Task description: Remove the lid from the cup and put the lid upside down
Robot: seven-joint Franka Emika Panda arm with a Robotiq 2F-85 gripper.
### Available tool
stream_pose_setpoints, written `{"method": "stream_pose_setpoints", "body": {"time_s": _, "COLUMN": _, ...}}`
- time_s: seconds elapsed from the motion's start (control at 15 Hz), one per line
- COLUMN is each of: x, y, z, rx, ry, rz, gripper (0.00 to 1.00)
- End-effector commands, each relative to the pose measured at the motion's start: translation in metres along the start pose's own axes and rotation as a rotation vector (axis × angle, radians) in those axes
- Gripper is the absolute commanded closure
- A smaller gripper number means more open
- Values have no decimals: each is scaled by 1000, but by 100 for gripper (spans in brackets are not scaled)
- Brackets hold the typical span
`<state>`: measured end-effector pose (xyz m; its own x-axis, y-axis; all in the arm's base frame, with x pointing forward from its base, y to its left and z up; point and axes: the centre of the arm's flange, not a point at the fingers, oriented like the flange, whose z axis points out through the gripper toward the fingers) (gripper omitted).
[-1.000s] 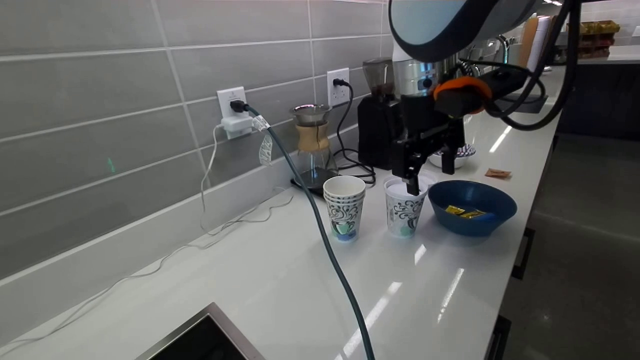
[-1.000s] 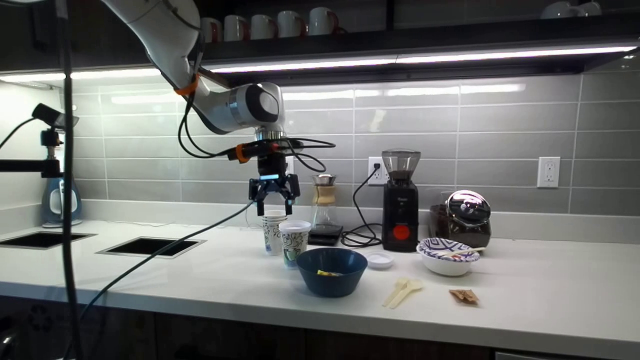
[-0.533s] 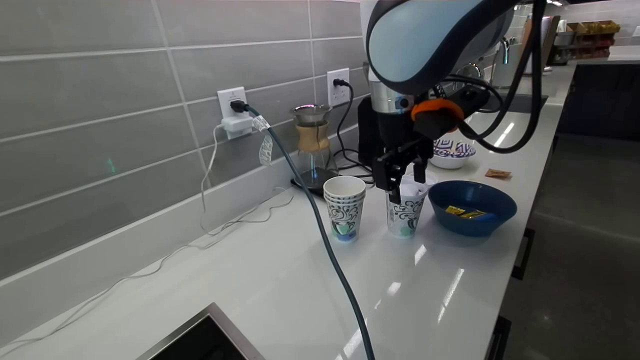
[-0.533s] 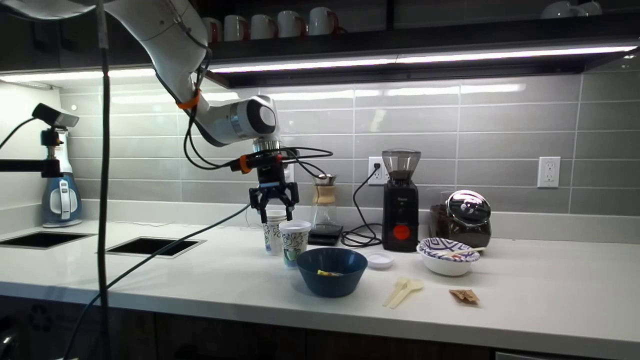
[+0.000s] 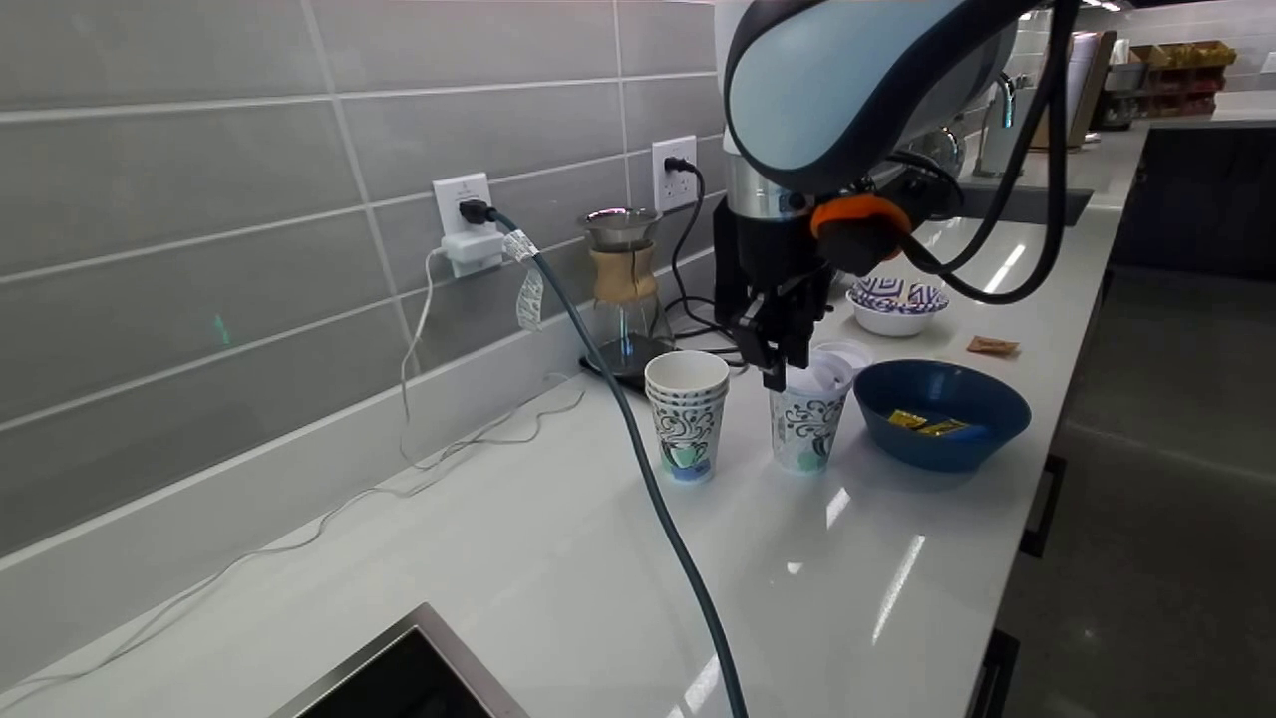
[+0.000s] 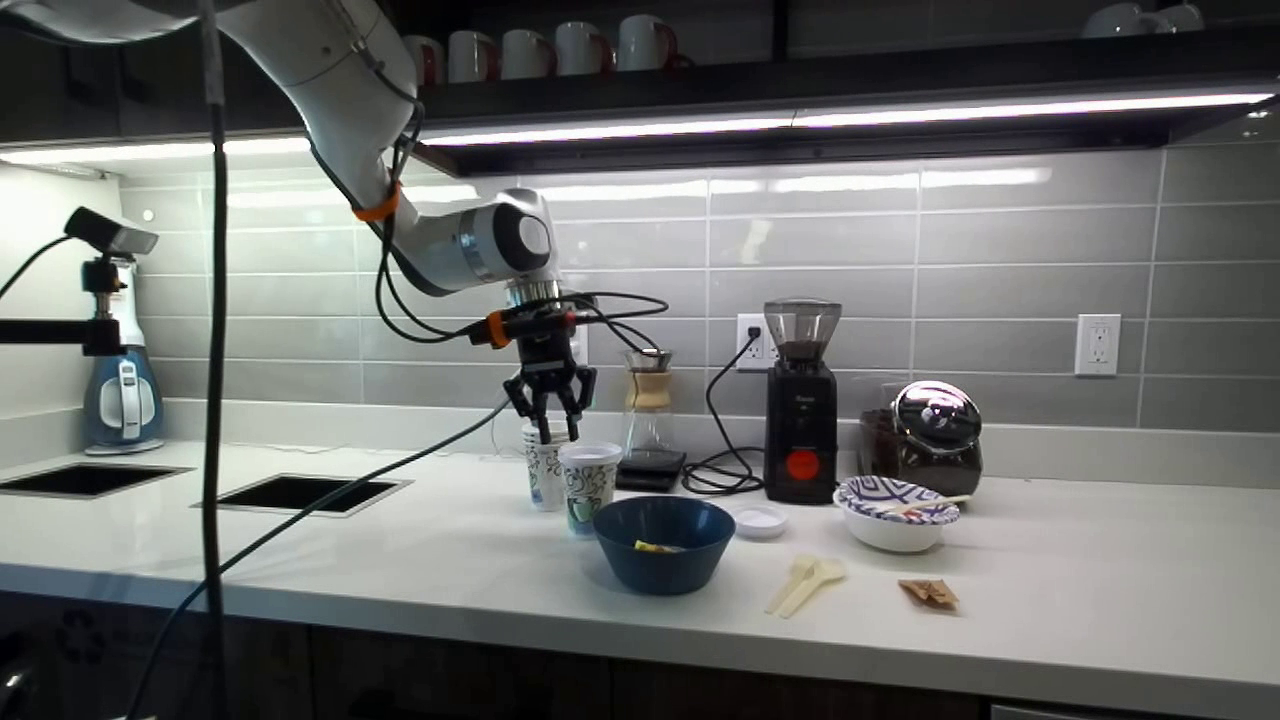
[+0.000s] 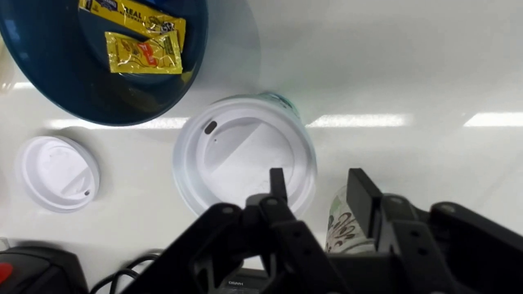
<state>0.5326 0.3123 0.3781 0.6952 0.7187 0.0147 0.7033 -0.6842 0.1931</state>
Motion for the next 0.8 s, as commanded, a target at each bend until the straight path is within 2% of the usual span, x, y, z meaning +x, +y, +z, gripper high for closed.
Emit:
{"method": "stream_pose_setpoints", "body": {"time_s": 0.0, "x": 6, "y": 4, "z": 4, "rx": -1, "ry": 34, "rz": -51, "gripper": 61}}
{"method": "stream_pose_setpoints", "body": {"time_s": 0.47, "x": 6, "y": 8, "z": 9, "rx": 11, "ry": 27, "rz": -68, "gripper": 80}}
{"method": "stream_pose_setpoints", "body": {"time_s": 0.53, "x": 6, "y": 9, "z": 10, "rx": 14, "ry": 26, "rz": -68, "gripper": 79}}
{"method": "stream_pose_setpoints", "body": {"time_s": 0.73, "x": 6, "y": 9, "z": 12, "rx": 21, "ry": 22, "rz": -67, "gripper": 83}}
